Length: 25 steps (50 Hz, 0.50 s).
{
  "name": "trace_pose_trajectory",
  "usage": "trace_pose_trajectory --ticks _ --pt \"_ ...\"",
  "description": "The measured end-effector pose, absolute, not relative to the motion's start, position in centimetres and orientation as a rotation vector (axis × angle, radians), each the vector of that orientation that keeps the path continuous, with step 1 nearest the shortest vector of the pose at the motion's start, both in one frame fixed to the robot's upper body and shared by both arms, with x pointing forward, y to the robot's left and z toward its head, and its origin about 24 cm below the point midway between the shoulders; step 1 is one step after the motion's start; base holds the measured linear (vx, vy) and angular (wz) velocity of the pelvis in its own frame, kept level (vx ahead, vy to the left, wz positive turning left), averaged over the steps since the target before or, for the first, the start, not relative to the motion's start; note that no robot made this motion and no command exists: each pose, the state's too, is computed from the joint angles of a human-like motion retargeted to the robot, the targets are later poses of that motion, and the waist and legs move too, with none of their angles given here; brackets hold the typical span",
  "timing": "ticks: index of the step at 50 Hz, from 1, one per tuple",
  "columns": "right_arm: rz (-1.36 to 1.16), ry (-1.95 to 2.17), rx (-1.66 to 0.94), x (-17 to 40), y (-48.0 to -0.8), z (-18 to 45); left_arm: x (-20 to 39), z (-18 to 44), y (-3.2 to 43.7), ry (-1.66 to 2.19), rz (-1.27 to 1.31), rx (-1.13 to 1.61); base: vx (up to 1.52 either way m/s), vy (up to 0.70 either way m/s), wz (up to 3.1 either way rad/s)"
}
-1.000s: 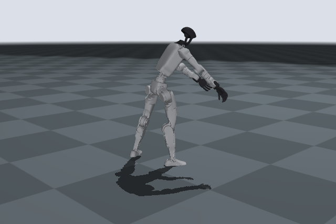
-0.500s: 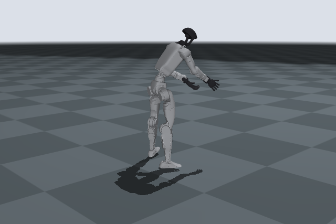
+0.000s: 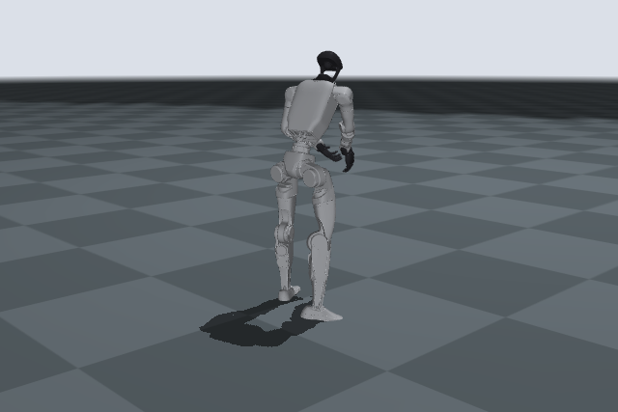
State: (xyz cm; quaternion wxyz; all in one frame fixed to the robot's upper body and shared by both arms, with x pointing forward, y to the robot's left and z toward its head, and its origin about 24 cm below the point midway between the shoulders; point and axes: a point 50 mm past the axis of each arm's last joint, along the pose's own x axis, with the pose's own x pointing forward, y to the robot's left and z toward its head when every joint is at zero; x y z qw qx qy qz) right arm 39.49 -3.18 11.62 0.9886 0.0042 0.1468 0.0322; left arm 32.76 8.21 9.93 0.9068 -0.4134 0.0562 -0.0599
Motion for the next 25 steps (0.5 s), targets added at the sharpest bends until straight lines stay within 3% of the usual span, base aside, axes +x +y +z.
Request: trace_pose_trajectory --ticks 2,4,10,12,14,16,19,22,23,24,25 --pt "-0.097 0.373 0.008 40.5 -6.1 11.7 34.4 9.3 7.6 0.171 -0.060 -0.788 0.17 0.12 1.02" --pt "-0.265 0.365 0.293 40.6 -6.9 12.4 34.3 9.2 8.1 0.174 -0.020 -0.793 0.20 0.05 0.78" --pt "0.201 0.175 0.552 34.9 -1.8 11.7 27.0 8.4 9.6 0.144 -0.176 -0.943 0.24 -0.01 0.68" --pt "0.284 0.085 0.333 32.6 -1.3 11.0 24.4 8.1 9.7 0.168 -0.207 -0.994 0.21 -0.06 0.80" --pt "0.396 0.263 0.838 30.2 0.2 10.9 23.0 8.1 9.4 0.193 -0.256 -1.042 0.17 -0.10 0.94" --pt "0.426 0.271 0.900 30.1 0.7 11.5 22.9 8.6 8.9 0.178 -0.316 -1.042 0.12 -0.14 0.96" --pt "0.378 0.208 0.816 32.1 1.0 13.3 25.1 10.2 7.7 0.128 -0.356 -0.992 0.00 -0.30 0.61" --pt "0.251 0.114 0.531 36.5 -0.4 15.8 29.9 13.0 6.2 0.018 -0.334 -0.883 -0.13 -0.39 0.40" --pt "0.237 0.004 0.107 38.0 -0.8 16.7 31.7 13.8 5.9 -0.010 -0.312 -0.826 -0.10 -0.40 0.04" --pt "0.156 -0.020 -0.061 39.6 -2.1 17.9 33.3 14.5 5.7 -0.026 -0.276 -0.784 -0.07 -0.38 0.08" --pt "0.020 0.077 0.290 40.9 -4.0 18.7 34.8 14.9 5.6 -0.019 -0.214 -0.772 -0.03 -0.36 0.40"
